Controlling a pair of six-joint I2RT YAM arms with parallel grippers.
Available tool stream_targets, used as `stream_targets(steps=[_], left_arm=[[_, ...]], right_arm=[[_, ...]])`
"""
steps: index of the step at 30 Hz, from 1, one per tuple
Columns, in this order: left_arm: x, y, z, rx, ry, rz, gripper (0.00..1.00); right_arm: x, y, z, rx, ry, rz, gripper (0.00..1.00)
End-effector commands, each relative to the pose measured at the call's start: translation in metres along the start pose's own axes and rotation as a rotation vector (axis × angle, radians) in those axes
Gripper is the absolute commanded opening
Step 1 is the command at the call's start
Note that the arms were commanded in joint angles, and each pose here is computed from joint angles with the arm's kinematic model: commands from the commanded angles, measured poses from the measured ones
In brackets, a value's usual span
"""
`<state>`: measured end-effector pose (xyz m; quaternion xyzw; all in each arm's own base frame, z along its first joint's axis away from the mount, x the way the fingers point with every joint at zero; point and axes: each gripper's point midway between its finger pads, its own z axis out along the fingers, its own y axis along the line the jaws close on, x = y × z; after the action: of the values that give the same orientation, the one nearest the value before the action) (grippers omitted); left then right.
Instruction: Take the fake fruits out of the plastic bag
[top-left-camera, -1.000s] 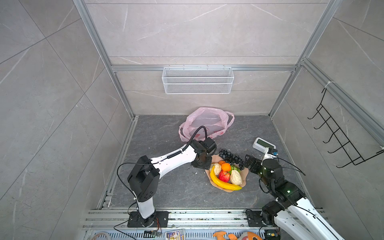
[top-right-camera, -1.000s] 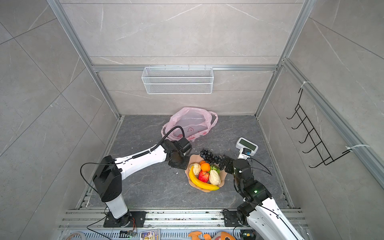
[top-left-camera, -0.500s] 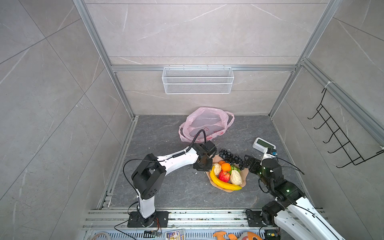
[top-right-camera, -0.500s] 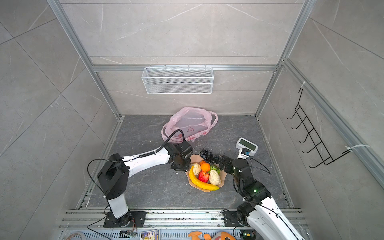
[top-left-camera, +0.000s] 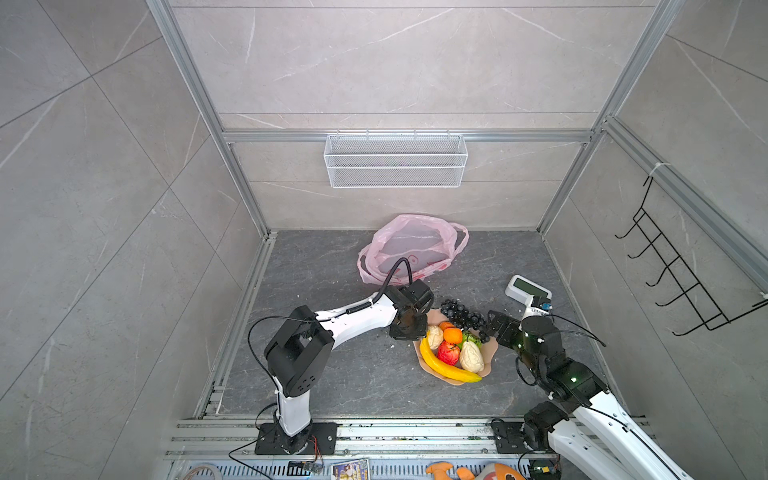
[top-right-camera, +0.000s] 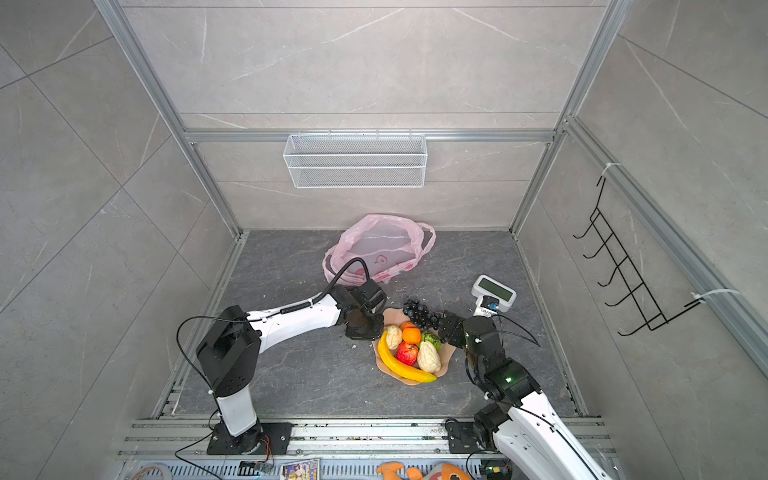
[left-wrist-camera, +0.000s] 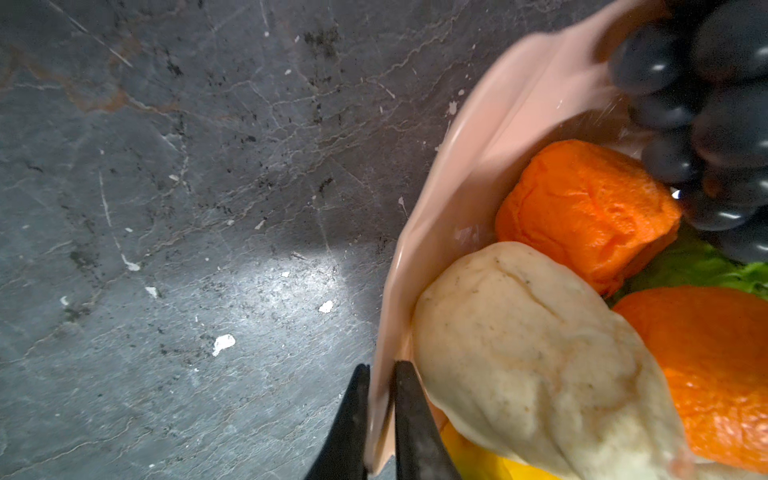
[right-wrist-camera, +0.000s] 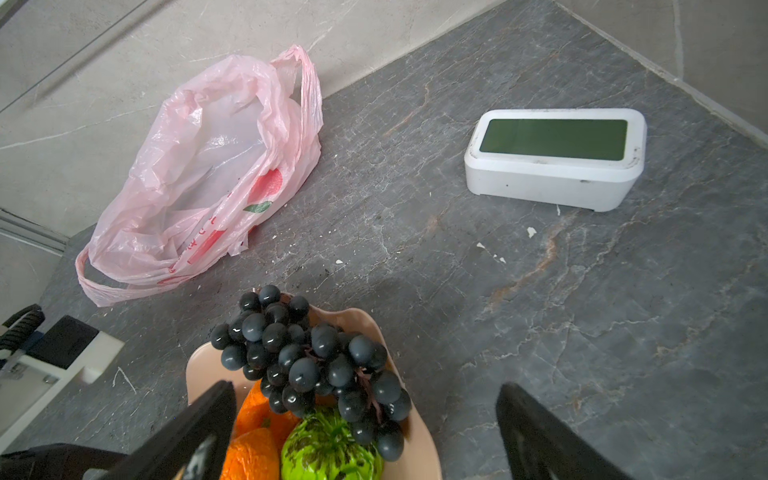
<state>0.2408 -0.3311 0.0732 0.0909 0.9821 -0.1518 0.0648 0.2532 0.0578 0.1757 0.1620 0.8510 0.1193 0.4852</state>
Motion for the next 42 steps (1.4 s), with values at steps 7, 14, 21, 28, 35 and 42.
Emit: stream_targets(steps=[7, 14, 21, 28, 35, 42], left_arm=[[-0.001, 0.033, -0.006, -0.058, -0.009, -0.049, 0.08], [-0.009, 0.059, -0.013, -0.077, -0.038, -0.081, 0.06], [-0.02, 0.094, -0.026, -0.1, -0.072, -0.136, 0.06], [-0.03, 0.133, -0.035, -0.109, -0.099, -0.202, 0.06], [-0.04, 0.164, -0.042, -0.107, -0.126, -0.26, 0.06], [-0.043, 0.174, -0.045, -0.112, -0.143, -0.271, 0.06]], right_arm=[[0.001, 0.0, 0.002, 0.002, 0.006, 0.001, 1.0], [0.002, 0.0, 0.003, 0.007, 0.013, 0.0, 1.0], [0.002, -0.002, 0.003, 0.019, 0.015, -0.004, 1.0], [0.002, -0.003, 0.003, 0.028, 0.016, -0.008, 1.0], [0.002, -0.006, 0.004, 0.057, 0.026, -0.01, 1.0], [0.002, -0.006, 0.004, 0.06, 0.031, -0.011, 1.0]])
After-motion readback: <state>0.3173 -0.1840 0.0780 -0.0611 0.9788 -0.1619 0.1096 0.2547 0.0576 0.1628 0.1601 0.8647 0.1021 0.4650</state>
